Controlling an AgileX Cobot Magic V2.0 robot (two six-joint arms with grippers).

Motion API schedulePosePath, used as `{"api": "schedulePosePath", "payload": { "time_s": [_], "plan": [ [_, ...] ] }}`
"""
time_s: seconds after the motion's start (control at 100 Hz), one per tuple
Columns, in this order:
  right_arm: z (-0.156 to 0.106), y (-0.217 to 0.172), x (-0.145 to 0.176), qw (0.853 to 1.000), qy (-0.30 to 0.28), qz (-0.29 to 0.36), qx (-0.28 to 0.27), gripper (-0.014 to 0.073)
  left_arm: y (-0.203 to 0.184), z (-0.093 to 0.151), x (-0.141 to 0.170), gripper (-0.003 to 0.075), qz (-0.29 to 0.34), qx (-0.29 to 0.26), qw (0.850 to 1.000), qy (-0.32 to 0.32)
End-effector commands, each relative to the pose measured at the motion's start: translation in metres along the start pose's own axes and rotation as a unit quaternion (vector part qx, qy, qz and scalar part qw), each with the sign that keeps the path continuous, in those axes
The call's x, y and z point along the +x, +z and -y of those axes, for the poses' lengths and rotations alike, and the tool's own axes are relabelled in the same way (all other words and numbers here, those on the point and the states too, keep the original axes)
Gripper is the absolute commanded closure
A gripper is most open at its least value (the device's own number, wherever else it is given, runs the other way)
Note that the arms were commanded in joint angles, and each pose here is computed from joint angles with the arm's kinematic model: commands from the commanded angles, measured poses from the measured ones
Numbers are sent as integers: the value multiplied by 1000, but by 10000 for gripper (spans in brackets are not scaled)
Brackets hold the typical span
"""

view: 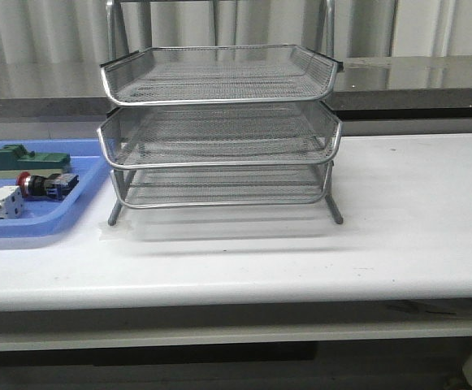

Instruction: Place button on rack with both arms

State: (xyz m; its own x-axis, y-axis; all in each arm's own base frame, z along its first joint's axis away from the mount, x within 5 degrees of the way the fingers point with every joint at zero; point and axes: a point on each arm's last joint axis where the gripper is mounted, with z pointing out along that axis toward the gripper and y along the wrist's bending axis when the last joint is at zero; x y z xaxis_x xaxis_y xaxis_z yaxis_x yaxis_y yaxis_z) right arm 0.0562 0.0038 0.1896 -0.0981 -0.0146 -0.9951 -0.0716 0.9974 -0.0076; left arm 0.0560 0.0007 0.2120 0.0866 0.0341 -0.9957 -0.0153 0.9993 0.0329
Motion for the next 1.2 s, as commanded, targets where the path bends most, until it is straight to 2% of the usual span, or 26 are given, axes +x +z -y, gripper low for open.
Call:
{"api": "schedulePosePath", "payload": {
  "time_s": [0.0,0.6,0.83,0.97,1.19],
  "plan": [
    [0,-2,-8,999,-8,48,3,652,-2,1,2,741,40,2,999,-7],
    [0,-2,-8,999,-8,49,3,652,-2,1,2,741,40,2,999,-7],
    [0,-4,-19,994,-7,107,1,652,-2,1,2,741,40,2,999,-7],
    [0,-8,-39,995,4,96,1,652,-2,1,2,741,40,2,999,-7],
    [1,-10,-107,1000,6,17,4,652,-2,1,2,741,40,2,999,-7]
  ]
}}
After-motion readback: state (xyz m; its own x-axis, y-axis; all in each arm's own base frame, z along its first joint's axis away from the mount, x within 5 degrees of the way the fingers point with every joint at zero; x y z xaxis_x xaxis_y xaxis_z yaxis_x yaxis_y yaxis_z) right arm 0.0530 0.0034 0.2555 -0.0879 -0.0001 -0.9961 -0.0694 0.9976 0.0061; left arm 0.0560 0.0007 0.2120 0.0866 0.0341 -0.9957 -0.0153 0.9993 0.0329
